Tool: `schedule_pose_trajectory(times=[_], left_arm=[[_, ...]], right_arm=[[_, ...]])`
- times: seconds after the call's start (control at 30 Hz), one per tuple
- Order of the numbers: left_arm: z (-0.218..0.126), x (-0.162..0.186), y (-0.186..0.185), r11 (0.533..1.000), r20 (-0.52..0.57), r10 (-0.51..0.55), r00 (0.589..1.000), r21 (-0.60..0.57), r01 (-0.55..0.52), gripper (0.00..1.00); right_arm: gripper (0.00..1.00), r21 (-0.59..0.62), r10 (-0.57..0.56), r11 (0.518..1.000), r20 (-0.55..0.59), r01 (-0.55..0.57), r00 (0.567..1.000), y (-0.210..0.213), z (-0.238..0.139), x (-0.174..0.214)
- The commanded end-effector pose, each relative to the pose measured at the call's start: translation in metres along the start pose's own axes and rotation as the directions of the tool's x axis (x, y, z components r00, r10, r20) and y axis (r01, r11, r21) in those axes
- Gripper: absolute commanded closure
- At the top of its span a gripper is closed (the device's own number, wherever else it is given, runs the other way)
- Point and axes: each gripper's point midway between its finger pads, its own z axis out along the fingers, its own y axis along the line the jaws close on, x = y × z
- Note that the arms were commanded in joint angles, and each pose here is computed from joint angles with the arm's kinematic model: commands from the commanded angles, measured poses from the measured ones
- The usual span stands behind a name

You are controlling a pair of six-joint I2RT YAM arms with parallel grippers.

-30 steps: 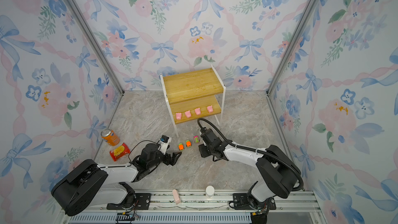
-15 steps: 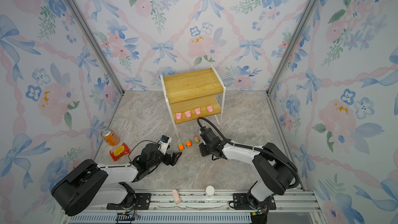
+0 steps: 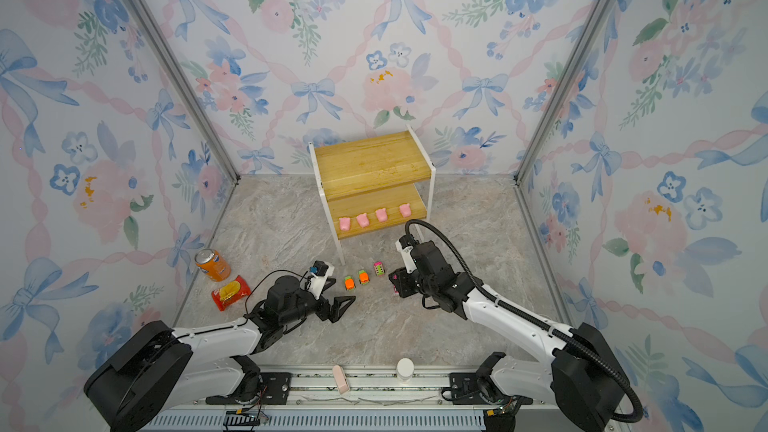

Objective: Place and organize the plastic toys onto the shelf
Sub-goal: 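Raise the truck with the right gripper while the left gripper reaches toward it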

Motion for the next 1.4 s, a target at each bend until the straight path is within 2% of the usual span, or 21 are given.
schedule_pose_trajectory(times=[0.0, 0.1, 0.27, 0.5, 0.67, 0.83, 1.0, 1.17, 1.27, 1.37], left_arm=[[-0.006, -0.029, -0.036, 0.982, 0.068, 0.062, 0.996, 0.174, -0.073, 0.03], [-0.018, -0.051, -0.058, 0.957, 0.137, 0.091, 0.986, 0.261, -0.124, 0.04], [-0.04, -0.08, -0.084, 0.913, 0.27, 0.161, 0.949, 0.325, -0.247, 0.04], [-0.065, -0.125, -0.114, 0.859, 0.405, 0.157, 0.9, 0.393, -0.327, 0.04], [-0.077, -0.152, -0.133, 0.822, 0.456, 0.1, 0.884, 0.463, -0.332, 0.06], [-0.091, -0.172, -0.159, 0.755, 0.497, 0.055, 0.866, 0.547, -0.361, 0.08], [-0.101, -0.184, -0.178, 0.706, 0.51, 0.025, 0.86, 0.6, -0.376, 0.1], [-0.113, -0.2, -0.186, 0.689, 0.521, -0.046, 0.852, 0.635, -0.351, 0.21], [-0.115, -0.211, -0.183, 0.7, 0.513, -0.111, 0.851, 0.648, -0.299, 0.18], [-0.115, -0.22, -0.185, 0.682, 0.479, -0.18, 0.859, 0.69, -0.242, 0.18]], right_arm=[[0.78, -0.086, 0.005, 0.996, 0.031, -0.003, 1.0, 0.02, -0.034, -0.017], [0.77, -0.181, 0.026, 0.983, 0.116, -0.004, 0.993, 0.039, -0.063, -0.037], [0.76, -0.313, 0.07, 0.95, 0.212, 0.0, 0.975, 0.064, -0.098, -0.061], [0.76, -0.449, 0.074, 0.89, 0.306, 0.075, 0.949, 0.096, -0.128, -0.081], [0.75, -0.496, 0.036, 0.853, 0.363, 0.161, 0.931, 0.115, -0.143, -0.088], [0.75, -0.528, 0.0, 0.813, 0.422, 0.246, 0.907, 0.133, -0.161, -0.1], [0.75, -0.559, -0.062, 0.751, 0.47, 0.351, 0.881, 0.156, -0.183, -0.113], [0.75, -0.57, -0.133, 0.684, 0.517, 0.456, 0.846, 0.177, -0.203, -0.121], [0.74, -0.57, -0.179, 0.65, 0.528, 0.502, 0.83, 0.186, -0.211, -0.12], [0.74, -0.587, -0.201, 0.607, 0.538, 0.535, 0.818, 0.193, -0.218, -0.116]])
